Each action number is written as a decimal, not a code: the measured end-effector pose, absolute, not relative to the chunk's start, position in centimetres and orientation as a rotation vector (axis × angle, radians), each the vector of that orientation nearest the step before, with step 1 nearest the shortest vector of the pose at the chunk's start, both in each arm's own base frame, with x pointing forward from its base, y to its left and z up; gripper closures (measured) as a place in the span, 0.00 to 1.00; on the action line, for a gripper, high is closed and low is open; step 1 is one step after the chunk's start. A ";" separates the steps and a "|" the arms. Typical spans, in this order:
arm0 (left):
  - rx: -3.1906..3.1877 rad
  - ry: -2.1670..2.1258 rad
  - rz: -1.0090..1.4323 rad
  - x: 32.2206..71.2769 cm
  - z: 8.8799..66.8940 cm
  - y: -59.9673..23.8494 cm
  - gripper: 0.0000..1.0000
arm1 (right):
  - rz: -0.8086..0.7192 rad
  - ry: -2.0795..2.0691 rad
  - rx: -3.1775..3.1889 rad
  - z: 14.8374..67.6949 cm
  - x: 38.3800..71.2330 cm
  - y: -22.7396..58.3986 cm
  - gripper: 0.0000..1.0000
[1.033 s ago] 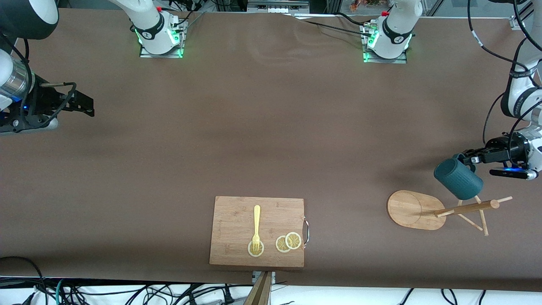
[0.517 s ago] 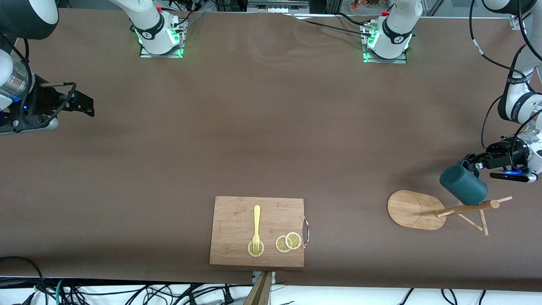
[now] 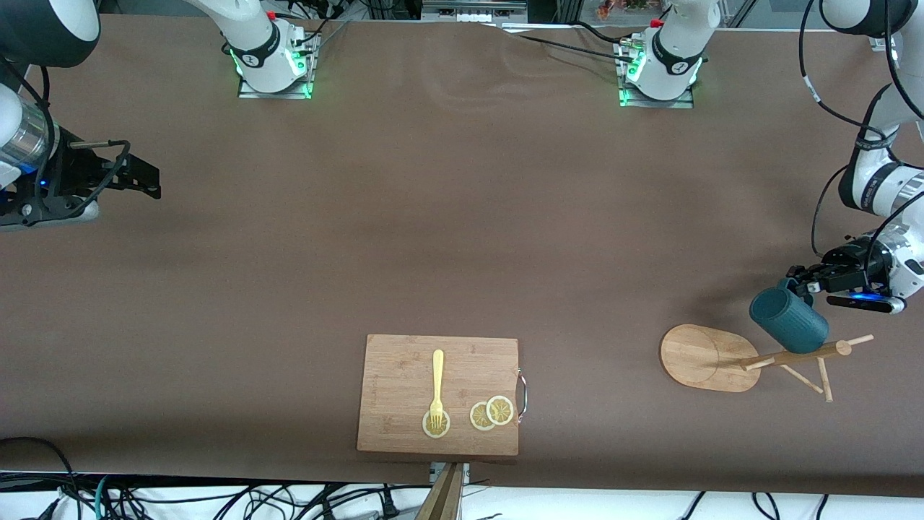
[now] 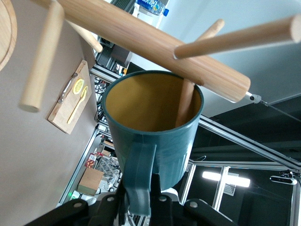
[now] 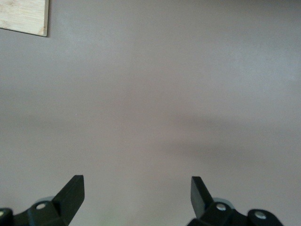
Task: Pass cup and hang on rack
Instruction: 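Hang the mug handle onto a rack peg with the left gripper, then open the left gripper and release the mug on the rack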
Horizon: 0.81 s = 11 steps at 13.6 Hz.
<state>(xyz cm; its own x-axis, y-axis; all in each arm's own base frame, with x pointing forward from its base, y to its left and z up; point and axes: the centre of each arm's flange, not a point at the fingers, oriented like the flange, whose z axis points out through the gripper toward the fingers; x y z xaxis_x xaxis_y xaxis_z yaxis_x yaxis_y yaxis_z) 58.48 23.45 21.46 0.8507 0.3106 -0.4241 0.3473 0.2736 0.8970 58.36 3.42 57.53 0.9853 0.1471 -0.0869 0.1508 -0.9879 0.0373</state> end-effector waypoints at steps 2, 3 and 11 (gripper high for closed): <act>1.308 0.590 -0.027 58.3 20.8 23.5 0.70 | -0.130 0.232 3.086 57.5 58.4 3.4 0.00; 1.307 0.582 -0.022 58.2 20.6 23.5 0.60 | -0.130 0.232 3.086 57.5 58.4 3.4 0.00; 1.577 0.378 -0.221 55.8 25.7 23.6 0.00 | -0.131 0.232 3.086 57.5 58.4 3.4 0.00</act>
<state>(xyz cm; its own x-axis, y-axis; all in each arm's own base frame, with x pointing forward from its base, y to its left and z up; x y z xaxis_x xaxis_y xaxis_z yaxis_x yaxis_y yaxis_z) 55.85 23.60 25.69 0.9239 0.1023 -0.3688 0.3715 -0.0086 0.9284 58.35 3.42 57.53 0.9853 0.1471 -0.0872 0.1508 -0.9879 0.0373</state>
